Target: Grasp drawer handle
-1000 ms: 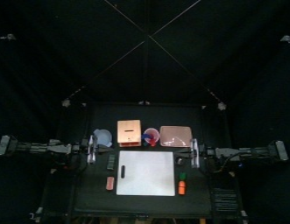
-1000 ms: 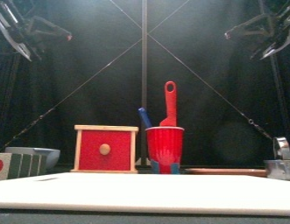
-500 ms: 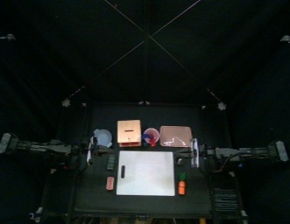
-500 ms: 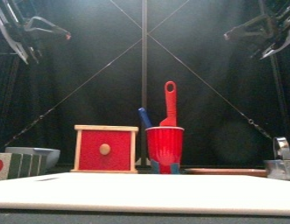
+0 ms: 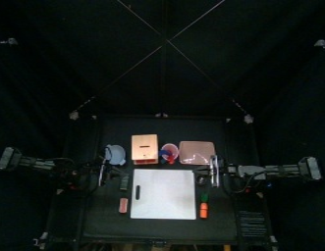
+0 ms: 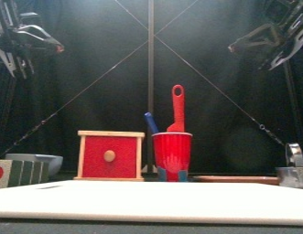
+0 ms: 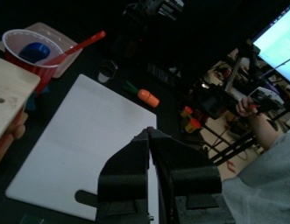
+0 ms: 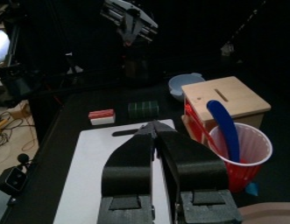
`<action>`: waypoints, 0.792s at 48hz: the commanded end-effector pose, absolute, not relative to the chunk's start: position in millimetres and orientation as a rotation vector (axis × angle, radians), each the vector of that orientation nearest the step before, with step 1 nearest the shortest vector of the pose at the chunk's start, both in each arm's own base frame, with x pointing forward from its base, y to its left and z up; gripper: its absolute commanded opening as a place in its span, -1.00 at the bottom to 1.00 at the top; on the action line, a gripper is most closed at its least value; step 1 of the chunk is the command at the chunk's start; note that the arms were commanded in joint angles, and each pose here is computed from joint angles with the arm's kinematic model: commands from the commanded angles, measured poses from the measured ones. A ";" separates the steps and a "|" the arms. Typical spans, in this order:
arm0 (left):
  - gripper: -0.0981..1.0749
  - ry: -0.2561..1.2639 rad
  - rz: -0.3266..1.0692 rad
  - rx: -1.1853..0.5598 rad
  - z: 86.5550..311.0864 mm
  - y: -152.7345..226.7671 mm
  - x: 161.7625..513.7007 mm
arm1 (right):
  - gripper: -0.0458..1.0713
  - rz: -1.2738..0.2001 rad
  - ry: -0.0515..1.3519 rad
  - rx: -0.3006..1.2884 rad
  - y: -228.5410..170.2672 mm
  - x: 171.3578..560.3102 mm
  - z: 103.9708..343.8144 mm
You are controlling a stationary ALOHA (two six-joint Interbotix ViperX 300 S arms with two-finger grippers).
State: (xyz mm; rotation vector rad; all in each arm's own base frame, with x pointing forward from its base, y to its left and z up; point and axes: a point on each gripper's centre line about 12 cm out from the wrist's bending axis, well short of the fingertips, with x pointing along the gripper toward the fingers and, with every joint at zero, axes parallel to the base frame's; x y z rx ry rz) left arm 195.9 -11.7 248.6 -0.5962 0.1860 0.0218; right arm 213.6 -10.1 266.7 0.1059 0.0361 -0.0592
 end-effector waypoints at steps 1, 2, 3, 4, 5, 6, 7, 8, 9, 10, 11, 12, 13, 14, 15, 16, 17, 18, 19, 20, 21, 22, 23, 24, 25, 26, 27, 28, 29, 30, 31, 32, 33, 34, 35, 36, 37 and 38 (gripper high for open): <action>0.06 0.178 0.024 -0.625 253.6 -11.8 198.7 | -0.89 -0.067 0.029 0.123 -11.8 224.6 276.0; 0.08 0.187 0.025 -0.634 252.3 -12.3 199.2 | -0.89 -0.068 0.032 0.123 -11.9 226.2 276.1; 0.11 0.197 0.026 -0.643 250.8 -12.7 199.7 | -0.89 -0.067 0.036 0.125 -11.7 227.8 276.2; 0.13 0.208 0.030 -0.652 248.9 -12.9 200.5 | -0.89 -0.067 0.039 0.125 -11.7 229.1 276.0; 0.16 0.220 0.031 -0.664 247.3 -13.7 201.4 | -0.89 -0.067 0.043 0.123 -11.7 230.5 275.5; 0.18 0.236 0.032 -0.679 245.6 -14.4 202.1 | -0.89 -0.067 0.043 0.123 -11.7 231.7 276.3; 0.20 0.252 0.034 -0.692 243.6 -15.2 202.9 | -0.89 -0.066 0.045 0.121 -11.7 232.7 276.5; 0.23 0.272 0.033 -0.709 241.6 -16.3 203.3 | -0.89 -0.066 0.048 0.119 -11.7 234.0 276.3; 0.26 0.300 0.032 -0.733 238.9 -18.1 204.0 | -0.89 -0.065 0.050 0.116 -11.6 234.6 276.2; 0.28 0.316 0.030 -0.745 237.8 -19.4 204.4 | -0.89 -0.066 0.051 0.115 -12.0 235.2 276.1; 0.30 0.334 0.028 -0.759 236.3 -20.7 204.6 | -0.89 -0.065 0.056 0.113 -11.6 235.9 275.0; 0.32 0.347 0.028 -0.771 234.9 -21.5 205.2 | -0.89 -0.066 0.056 0.112 -11.9 236.3 275.2; 0.33 0.359 0.027 -0.780 233.8 -22.3 205.5 | -0.89 -0.065 0.057 0.110 -11.9 236.9 275.1; 0.34 0.369 0.027 -0.787 232.6 -23.0 205.6 | -0.89 -0.067 0.059 0.110 -12.3 237.1 274.8; 0.36 0.369 0.031 -0.790 232.6 -22.4 206.2 | -0.89 -0.067 0.059 0.110 -12.3 237.5 275.0; 0.37 0.372 0.034 -0.793 231.9 -22.1 206.5 | -0.89 -0.068 0.057 0.110 -12.7 238.1 275.9; 0.38 0.374 0.037 -0.796 230.8 -22.0 206.7 | -0.89 -0.070 0.059 0.112 -13.1 238.3 275.5; 0.38 0.374 0.041 -0.797 230.4 -21.5 207.2 | -0.89 -0.071 0.058 0.115 -13.2 238.7 275.7; 0.38 0.373 0.045 -0.797 230.0 -20.9 207.6 | -0.89 -0.073 0.055 0.118 -13.6 239.0 276.9; 0.38 0.372 0.049 -0.800 229.6 -20.4 208.1 | -0.89 -0.072 0.054 0.118 -13.3 239.6 277.8; 0.38 0.370 0.051 -0.801 230.1 -20.2 208.6 | -0.89 -0.071 0.051 0.118 -13.3 239.9 279.0; 0.38 0.372 0.055 -0.801 229.3 -19.8 209.1 | -0.89 -0.072 0.049 0.119 -13.4 240.1 279.6; 0.38 0.373 0.058 -0.801 228.7 -19.4 209.5 | -0.89 -0.072 0.044 0.121 -13.5 240.4 281.0; 0.38 0.373 0.061 -0.801 228.2 -18.9 209.9 | -0.89 -0.070 0.042 0.121 -13.1 240.9 282.7; 0.39 0.375 0.063 -0.804 227.9 -18.9 210.1 | -0.89 -0.072 0.040 0.121 -13.5 241.5 283.6; 0.39 0.378 0.066 -0.805 226.9 -18.7 210.6 | -0.89 -0.072 0.037 0.124 -13.6 242.0 284.6; 0.39 0.384 0.072 -0.808 225.4 -18.3 211.4 | -0.89 -0.072 0.035 0.125 -13.6 242.7 285.9; 0.39 0.387 0.078 -0.812 224.4 -17.7 211.9 | -0.89 -0.073 0.032 0.128 -13.8 243.7 287.2; 0.39 0.390 0.084 -0.819 223.7 -17.1 212.8 | -0.88 -0.076 0.029 0.132 -14.4 244.5 289.1; 0.39 0.391 0.090 -0.825 223.1 -16.4 213.7 | -0.88 -0.078 0.024 0.141 -14.8 246.6 291.8; 0.39 0.391 0.099 -0.835 222.4 -15.5 214.3 | -0.88 -0.081 0.022 0.144 -15.3 247.5 292.9; 0.39 0.389 0.107 -0.843 222.0 -14.5 215.4 | -0.88 -0.090 0.020 0.157 -17.4 249.9 294.9; 0.39 0.386 0.118 -0.855 221.4 -13.0 216.1 | -0.88 -0.099 0.019 0.169 -19.0 251.8 296.0; 0.39 0.383 0.129 -0.865 220.6 -11.6 216.9 | -0.88 -0.107 0.017 0.181 -20.7 253.9 297.7; 0.39 0.377 0.140 -0.876 220.2 -10.5 217.7 | -0.88 -0.119 0.017 0.196 -23.4 256.4 298.6; 0.39 0.377 0.148 -0.888 219.3 -9.9 218.4 | -0.88 -0.130 0.016 0.209 -25.7 259.1 300.1; 0.39 0.375 0.153 -0.899 218.9 -9.8 218.8 | -0.88 -0.139 0.015 0.222 -27.6 261.4 301.3; 0.39 0.375 0.161 -0.910 217.9 -9.3 219.5 | -0.88 -0.149 0.016 0.237 -29.9 263.9 301.9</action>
